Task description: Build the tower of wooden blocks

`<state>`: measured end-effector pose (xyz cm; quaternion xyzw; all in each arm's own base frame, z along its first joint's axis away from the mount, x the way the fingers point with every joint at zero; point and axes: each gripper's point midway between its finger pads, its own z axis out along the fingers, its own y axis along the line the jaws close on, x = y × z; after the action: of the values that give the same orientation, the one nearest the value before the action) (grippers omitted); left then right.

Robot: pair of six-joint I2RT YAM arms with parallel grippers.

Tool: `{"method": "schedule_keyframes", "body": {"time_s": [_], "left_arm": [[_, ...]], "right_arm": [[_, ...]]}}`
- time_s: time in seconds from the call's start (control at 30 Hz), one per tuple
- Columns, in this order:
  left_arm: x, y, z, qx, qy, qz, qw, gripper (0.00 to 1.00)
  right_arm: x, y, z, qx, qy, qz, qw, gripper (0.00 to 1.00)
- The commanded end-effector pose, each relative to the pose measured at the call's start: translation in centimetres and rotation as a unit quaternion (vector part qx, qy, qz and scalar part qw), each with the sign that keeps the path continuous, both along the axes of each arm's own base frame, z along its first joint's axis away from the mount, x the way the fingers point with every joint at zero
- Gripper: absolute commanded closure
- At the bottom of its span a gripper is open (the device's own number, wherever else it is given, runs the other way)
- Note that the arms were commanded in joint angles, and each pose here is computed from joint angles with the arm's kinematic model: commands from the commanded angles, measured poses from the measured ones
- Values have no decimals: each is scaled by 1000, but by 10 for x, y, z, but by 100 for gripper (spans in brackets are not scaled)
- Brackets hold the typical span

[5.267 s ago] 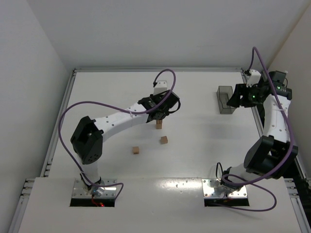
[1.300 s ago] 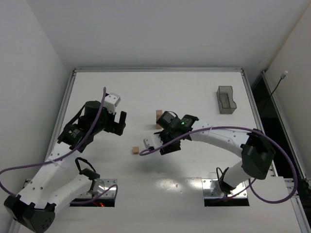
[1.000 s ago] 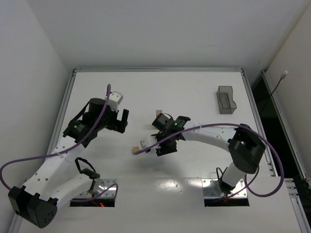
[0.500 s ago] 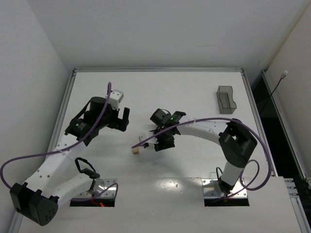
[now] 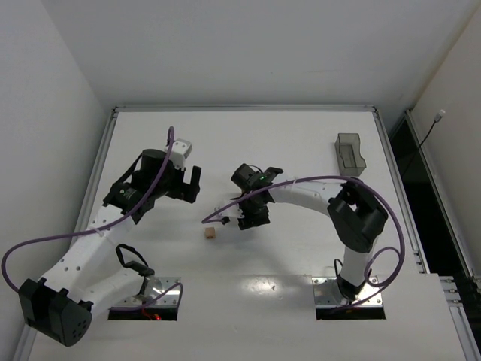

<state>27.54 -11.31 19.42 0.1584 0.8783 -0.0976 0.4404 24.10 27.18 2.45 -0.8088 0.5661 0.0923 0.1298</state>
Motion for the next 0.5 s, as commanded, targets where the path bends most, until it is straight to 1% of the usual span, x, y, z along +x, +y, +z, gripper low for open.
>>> {"method": "schedule_keyframes", "body": {"time_s": [0.0, 0.47], "left_arm": [[8, 2, 8, -11, -20, 7, 1000, 0], [10, 3, 3, -10, -10, 8, 1000, 0]], "right_arm": [[8, 9, 6, 11, -7, 11, 1000, 48], [17, 8, -4, 5, -4, 7, 1000, 48]]}}
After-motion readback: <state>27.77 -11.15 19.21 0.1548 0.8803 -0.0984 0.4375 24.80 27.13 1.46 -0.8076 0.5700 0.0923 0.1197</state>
